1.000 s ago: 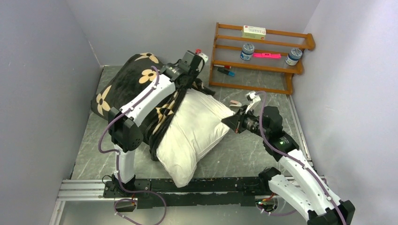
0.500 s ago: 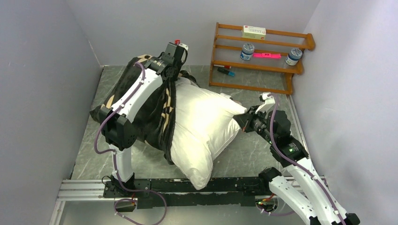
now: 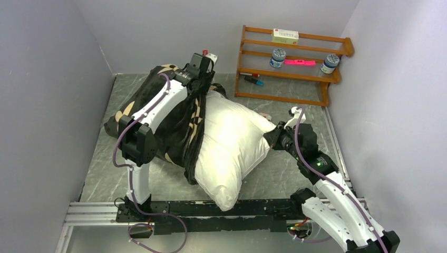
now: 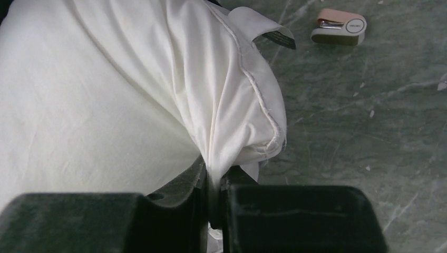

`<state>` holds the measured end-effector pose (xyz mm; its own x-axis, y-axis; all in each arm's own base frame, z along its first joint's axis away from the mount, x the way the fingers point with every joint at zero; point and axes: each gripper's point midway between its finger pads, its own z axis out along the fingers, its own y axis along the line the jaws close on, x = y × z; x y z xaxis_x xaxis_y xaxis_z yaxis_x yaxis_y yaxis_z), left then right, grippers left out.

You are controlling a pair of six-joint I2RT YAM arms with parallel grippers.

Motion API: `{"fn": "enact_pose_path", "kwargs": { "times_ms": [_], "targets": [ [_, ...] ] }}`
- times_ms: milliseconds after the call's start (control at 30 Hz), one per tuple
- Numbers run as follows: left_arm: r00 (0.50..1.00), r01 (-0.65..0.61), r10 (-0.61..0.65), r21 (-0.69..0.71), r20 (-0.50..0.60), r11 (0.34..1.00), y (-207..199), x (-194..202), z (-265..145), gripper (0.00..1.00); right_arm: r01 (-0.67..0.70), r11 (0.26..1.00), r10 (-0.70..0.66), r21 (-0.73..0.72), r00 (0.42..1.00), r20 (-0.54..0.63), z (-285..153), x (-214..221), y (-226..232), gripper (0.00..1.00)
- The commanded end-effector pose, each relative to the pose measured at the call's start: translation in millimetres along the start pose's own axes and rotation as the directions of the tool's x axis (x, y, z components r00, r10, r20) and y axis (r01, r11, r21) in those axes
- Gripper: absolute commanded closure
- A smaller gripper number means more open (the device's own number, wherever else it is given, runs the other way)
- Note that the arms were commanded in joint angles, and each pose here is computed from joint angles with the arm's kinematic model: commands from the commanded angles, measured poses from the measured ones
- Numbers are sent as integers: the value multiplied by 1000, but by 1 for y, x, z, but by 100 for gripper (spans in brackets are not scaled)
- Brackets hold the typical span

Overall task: Remove the pillowcase from the pillow
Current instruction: Remove the pillow from the pillowcase.

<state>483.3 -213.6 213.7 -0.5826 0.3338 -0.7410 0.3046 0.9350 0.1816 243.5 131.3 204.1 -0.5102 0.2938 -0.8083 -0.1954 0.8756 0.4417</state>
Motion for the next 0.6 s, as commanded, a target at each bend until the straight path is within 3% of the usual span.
{"fn": "enact_pose_path", "kwargs": {
  "times_ms": [0, 200, 333, 567],
  "targets": [
    [994, 53, -56, 40, 91, 998, -11, -21, -12, 47, 38, 999, -39, 28, 997, 60, -7, -21, -2, 78],
    [971, 106, -113, 43, 210, 993, 6, -46, -69, 21, 155, 988, -154, -25, 988, 10, -11, -31, 13, 44],
    [950, 104, -129, 99, 286, 990, 8, -53, -106, 9, 212, 973, -210, -87, 977, 27, -15, -44, 29, 26],
    [918, 57, -127, 193, 375, 979, 4, -34, -154, 4, 305, 935, -300, -184, 952, 53, -18, -61, 55, 10]
  ]
}}
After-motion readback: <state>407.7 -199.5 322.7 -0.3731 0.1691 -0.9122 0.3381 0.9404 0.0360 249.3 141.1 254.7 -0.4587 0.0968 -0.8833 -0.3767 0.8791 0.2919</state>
